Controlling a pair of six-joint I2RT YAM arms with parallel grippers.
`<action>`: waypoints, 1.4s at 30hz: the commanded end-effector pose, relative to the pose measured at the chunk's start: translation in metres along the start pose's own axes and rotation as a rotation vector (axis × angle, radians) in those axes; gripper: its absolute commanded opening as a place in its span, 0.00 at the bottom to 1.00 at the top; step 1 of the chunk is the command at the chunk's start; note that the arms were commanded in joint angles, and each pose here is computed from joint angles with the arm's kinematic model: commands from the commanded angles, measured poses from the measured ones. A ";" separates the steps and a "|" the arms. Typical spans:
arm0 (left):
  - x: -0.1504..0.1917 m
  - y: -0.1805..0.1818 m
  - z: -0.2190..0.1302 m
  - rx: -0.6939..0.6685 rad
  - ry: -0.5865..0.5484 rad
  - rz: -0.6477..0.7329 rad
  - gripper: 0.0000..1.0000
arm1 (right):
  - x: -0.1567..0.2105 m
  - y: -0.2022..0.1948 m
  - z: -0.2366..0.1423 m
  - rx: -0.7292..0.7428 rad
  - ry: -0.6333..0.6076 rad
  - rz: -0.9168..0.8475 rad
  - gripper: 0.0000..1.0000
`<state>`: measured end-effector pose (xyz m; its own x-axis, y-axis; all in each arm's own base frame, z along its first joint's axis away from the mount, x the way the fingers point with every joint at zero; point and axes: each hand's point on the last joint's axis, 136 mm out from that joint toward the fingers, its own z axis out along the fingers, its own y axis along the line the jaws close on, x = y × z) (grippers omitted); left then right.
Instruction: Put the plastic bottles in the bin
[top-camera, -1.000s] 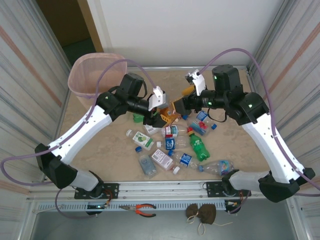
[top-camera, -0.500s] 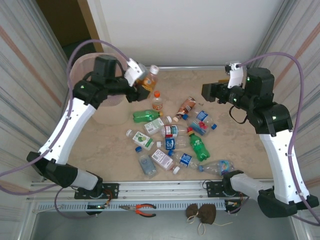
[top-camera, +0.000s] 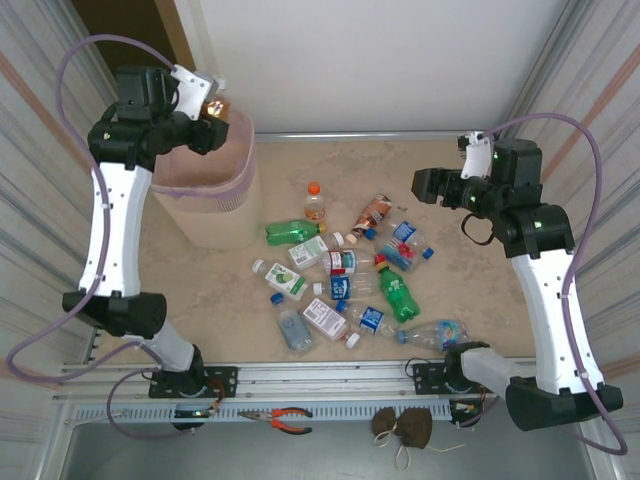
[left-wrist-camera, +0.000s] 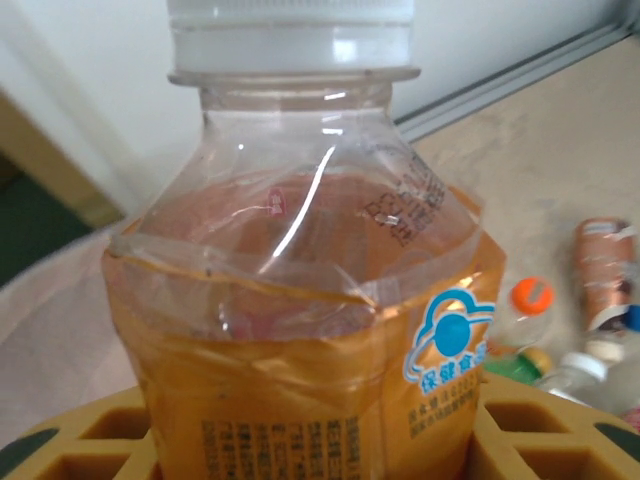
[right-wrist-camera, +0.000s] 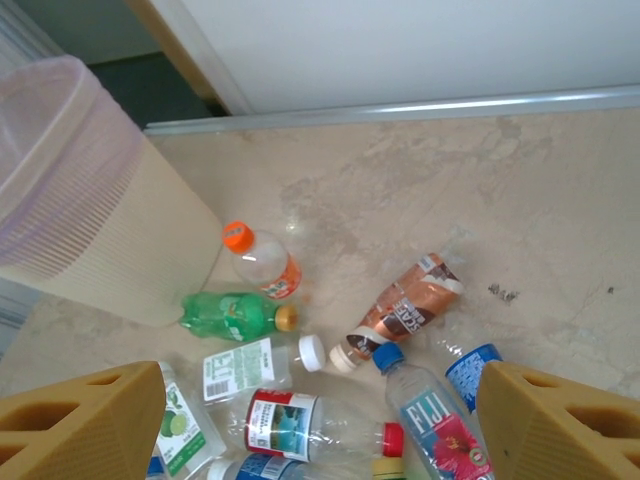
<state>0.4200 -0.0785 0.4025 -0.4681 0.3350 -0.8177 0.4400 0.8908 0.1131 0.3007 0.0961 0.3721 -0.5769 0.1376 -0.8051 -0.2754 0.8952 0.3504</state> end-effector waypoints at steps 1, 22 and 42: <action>0.024 0.032 0.003 -0.099 0.103 -0.052 0.49 | 0.007 -0.004 0.006 -0.007 0.025 0.020 0.80; 0.162 0.103 0.095 -0.260 0.552 -0.139 0.47 | 0.027 -0.027 0.019 0.026 0.083 0.049 0.80; 0.274 0.084 0.139 -0.187 0.922 -0.249 0.55 | 0.037 -0.034 0.027 0.016 0.102 0.064 0.80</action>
<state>0.4489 0.0376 0.1240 -0.9637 0.2081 -0.1670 0.1850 0.9722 0.1435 0.3091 0.0815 0.3168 -0.6767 0.1675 -0.7170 -0.1976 0.8967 0.3960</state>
